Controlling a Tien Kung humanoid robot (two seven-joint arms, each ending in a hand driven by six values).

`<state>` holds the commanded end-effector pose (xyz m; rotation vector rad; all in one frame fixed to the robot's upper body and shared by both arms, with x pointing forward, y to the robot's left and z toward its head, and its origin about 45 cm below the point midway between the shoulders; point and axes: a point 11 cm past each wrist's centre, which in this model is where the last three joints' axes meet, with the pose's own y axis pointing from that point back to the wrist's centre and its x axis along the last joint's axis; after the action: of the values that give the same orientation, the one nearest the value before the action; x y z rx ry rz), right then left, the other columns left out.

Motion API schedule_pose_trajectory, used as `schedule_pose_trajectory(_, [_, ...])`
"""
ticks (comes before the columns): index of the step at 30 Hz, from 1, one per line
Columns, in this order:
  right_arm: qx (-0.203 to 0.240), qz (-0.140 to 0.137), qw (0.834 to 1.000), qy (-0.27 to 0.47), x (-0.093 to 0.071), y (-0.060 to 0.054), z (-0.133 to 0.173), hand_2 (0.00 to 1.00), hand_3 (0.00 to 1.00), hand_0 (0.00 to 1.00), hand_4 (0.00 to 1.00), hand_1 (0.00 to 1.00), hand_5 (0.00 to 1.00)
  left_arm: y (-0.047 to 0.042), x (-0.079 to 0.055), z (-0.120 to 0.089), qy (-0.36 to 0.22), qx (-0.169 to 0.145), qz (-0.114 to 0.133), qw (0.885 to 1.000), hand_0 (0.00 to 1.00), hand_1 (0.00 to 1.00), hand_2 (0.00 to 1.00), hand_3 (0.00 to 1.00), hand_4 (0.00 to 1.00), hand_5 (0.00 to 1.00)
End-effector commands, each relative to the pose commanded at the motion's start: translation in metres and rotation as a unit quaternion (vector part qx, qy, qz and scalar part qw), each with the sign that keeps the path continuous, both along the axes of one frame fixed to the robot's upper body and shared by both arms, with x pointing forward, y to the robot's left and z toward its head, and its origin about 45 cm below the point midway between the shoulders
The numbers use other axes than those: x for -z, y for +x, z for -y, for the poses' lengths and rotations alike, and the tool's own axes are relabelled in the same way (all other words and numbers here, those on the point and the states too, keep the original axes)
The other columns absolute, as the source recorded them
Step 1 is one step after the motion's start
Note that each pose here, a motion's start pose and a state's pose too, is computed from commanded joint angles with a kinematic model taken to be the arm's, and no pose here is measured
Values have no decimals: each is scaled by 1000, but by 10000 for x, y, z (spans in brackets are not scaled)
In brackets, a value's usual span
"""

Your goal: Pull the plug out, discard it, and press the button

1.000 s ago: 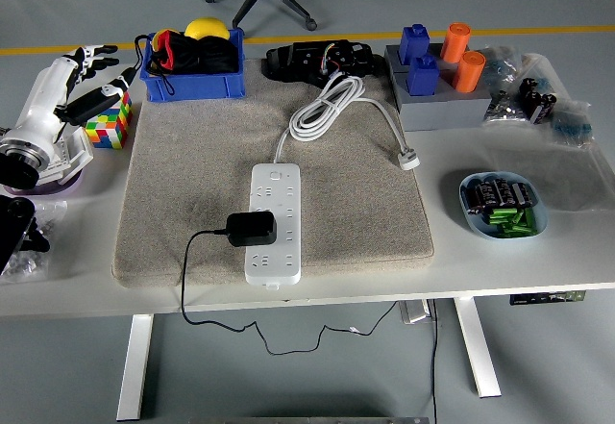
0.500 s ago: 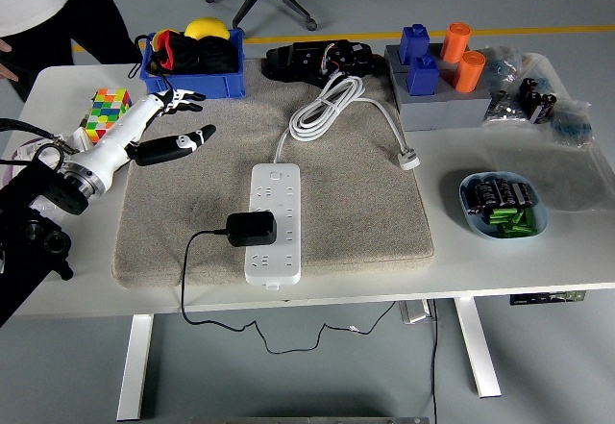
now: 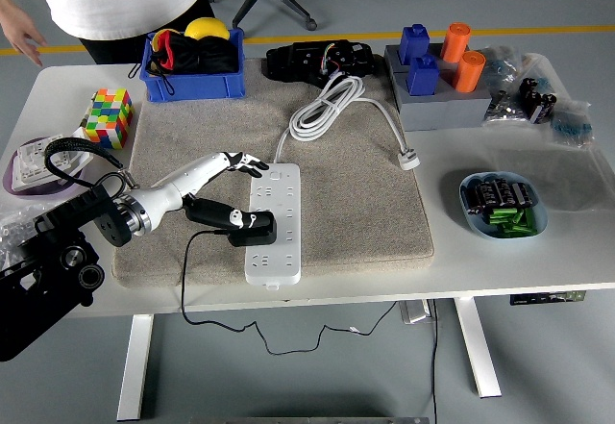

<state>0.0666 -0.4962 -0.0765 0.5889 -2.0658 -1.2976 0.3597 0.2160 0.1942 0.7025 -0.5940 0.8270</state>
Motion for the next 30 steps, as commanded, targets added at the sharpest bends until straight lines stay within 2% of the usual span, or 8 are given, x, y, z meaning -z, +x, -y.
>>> schedule_pose_trajectory(5, [0,2,1000,0,0,14,-4,645,613,739,653,662,467,-13,101,56,21,8,1,1000,890,927,860,862,998,320])
schedule_pose_trajectory(6, [0,2,1000,0,0,17,-6,645,614,739,653,663,467,-15,122,62,26,9,0,1000,880,901,828,854,998,174])
schedule_pose_trajectory(11, [1,3,1000,0,-3,22,-1,645,614,739,653,663,467,-39,230,91,51,19,-1,999,880,901,828,854,998,174])
schedule_pose_trajectory(12, [1,3,1000,0,-4,21,1,645,614,740,653,662,468,-43,242,96,52,20,0,998,868,840,765,805,998,56])
schedule_pose_trajectory(23, [-2,2,1000,1,-1,21,-4,646,614,740,653,663,468,-31,299,113,68,19,7,997,806,736,653,770,993,2])
schedule_pose_trajectory(24, [-2,2,1000,0,-3,21,-1,644,614,740,654,663,471,-32,310,114,68,19,6,997,666,565,522,661,896,2])
schedule_pose_trajectory(29, [-4,0,1000,-2,-14,27,17,644,614,740,654,663,471,-23,326,120,72,18,9,997,666,565,522,661,896,2])
schedule_pose_trajectory(30, [-4,0,1000,-2,-14,31,17,644,614,740,655,663,472,-19,327,120,73,17,10,997,519,471,456,610,836,2])
